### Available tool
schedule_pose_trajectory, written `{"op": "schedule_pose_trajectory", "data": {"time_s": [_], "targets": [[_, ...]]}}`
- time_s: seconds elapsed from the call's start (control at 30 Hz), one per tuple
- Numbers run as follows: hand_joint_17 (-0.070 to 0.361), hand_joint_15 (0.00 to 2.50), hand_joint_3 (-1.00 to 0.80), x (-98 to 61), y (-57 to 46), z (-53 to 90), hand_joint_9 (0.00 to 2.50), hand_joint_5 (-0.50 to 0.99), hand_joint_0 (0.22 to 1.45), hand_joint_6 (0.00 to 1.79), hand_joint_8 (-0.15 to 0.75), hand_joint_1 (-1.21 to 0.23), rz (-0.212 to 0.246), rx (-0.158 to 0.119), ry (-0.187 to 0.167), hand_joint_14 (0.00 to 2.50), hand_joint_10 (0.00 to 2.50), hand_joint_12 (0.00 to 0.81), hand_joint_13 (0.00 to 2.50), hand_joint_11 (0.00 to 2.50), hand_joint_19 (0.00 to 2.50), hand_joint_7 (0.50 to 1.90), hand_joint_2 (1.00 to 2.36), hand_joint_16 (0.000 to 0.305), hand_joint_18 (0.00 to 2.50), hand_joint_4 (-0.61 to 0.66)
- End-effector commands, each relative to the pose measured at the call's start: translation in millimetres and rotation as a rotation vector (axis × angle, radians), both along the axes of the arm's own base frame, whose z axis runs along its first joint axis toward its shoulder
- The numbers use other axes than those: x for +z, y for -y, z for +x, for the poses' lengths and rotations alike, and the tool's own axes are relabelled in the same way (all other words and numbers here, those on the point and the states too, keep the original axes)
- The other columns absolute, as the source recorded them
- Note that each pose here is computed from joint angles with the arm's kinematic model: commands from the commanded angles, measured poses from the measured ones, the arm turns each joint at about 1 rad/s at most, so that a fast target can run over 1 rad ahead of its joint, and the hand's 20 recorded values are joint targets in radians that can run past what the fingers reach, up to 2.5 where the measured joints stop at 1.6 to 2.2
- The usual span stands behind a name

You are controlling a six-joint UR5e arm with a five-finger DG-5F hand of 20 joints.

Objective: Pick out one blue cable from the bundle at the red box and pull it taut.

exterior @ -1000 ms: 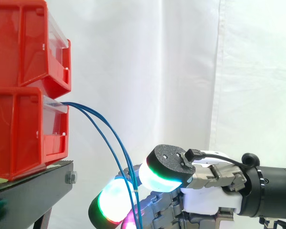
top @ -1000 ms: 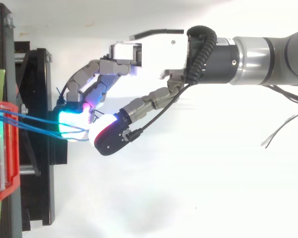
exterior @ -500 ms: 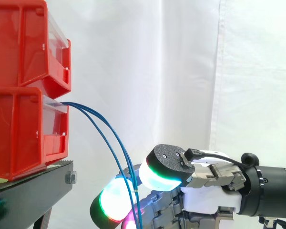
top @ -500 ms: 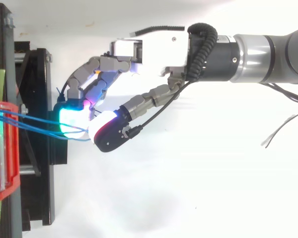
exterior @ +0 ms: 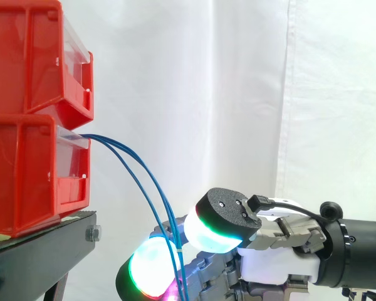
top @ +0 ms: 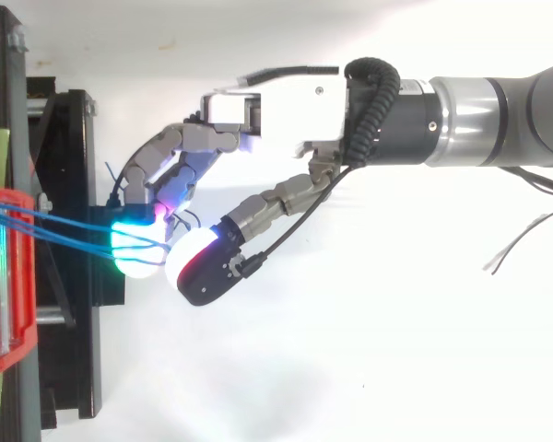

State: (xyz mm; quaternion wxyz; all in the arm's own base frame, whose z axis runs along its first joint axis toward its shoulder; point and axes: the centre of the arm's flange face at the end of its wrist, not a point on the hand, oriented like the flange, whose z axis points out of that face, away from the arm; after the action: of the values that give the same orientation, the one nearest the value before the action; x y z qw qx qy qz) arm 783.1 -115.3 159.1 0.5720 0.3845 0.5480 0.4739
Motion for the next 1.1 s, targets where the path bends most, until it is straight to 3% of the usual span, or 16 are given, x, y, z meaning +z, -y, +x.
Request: {"op": "schedule_pose_trajectory", "data": {"time_s": [0.0,0.27,0.63,0.77,0.9,0.93,1.03,1.07], "targets": [[0.119,0.38,-0.30,-0.3,-3.0,0.3,0.82,-0.20,0.57,0.89,0.262,-0.65,-0.001,0.005,0.000,0.02,0.02,0.360,0.73,0.55,0.70,0.74,1.02,0.053,0.65,0.08],[0.119,0.39,-0.21,0.4,-4.2,0.9,0.85,-0.19,0.57,0.94,0.269,-0.62,0.002,0.007,0.002,0.02,0.02,0.361,0.74,0.56,0.70,0.74,1.02,0.053,0.66,0.09],[0.118,0.39,-0.22,1.1,-1.8,0.9,0.87,-0.18,0.58,0.95,0.274,-0.61,0.004,0.004,0.003,0.02,0.02,0.359,0.75,0.58,0.70,0.76,1.02,0.052,0.67,0.09],[0.118,0.39,-0.22,17.5,0.7,7.7,0.88,-0.18,0.58,0.95,0.273,-0.61,0.008,-0.001,0.026,0.02,0.02,0.359,0.75,0.59,0.70,0.76,1.02,0.052,0.67,0.09],[0.117,0.39,-0.23,32.4,-1.5,5.2,0.88,-0.18,0.59,0.95,0.273,-0.61,0.021,0.002,-0.012,0.02,0.02,0.359,0.75,0.58,0.71,0.75,1.02,0.052,0.67,0.10],[0.117,0.39,-0.24,35.5,-2.4,1.6,0.88,-0.18,0.59,0.95,0.273,-0.61,0.033,0.001,-0.042,0.02,0.02,0.359,0.75,0.59,0.71,0.75,1.02,0.052,0.67,0.10],[0.117,0.39,-0.24,40.1,-3.6,-2.9,0.88,-0.18,0.59,0.95,0.276,-0.61,0.046,0.005,-0.085,0.02,0.02,0.361,0.75,0.58,0.71,0.76,1.02,0.052,0.67,0.10],[0.117,0.39,-0.24,40.1,-3.6,-2.9,0.88,-0.18,0.59,0.95,0.276,-0.61,0.046,0.005,-0.085,0.02,0.02,0.361,0.75,0.57,0.71,0.76,1.02,0.052,0.67,0.10]]}}
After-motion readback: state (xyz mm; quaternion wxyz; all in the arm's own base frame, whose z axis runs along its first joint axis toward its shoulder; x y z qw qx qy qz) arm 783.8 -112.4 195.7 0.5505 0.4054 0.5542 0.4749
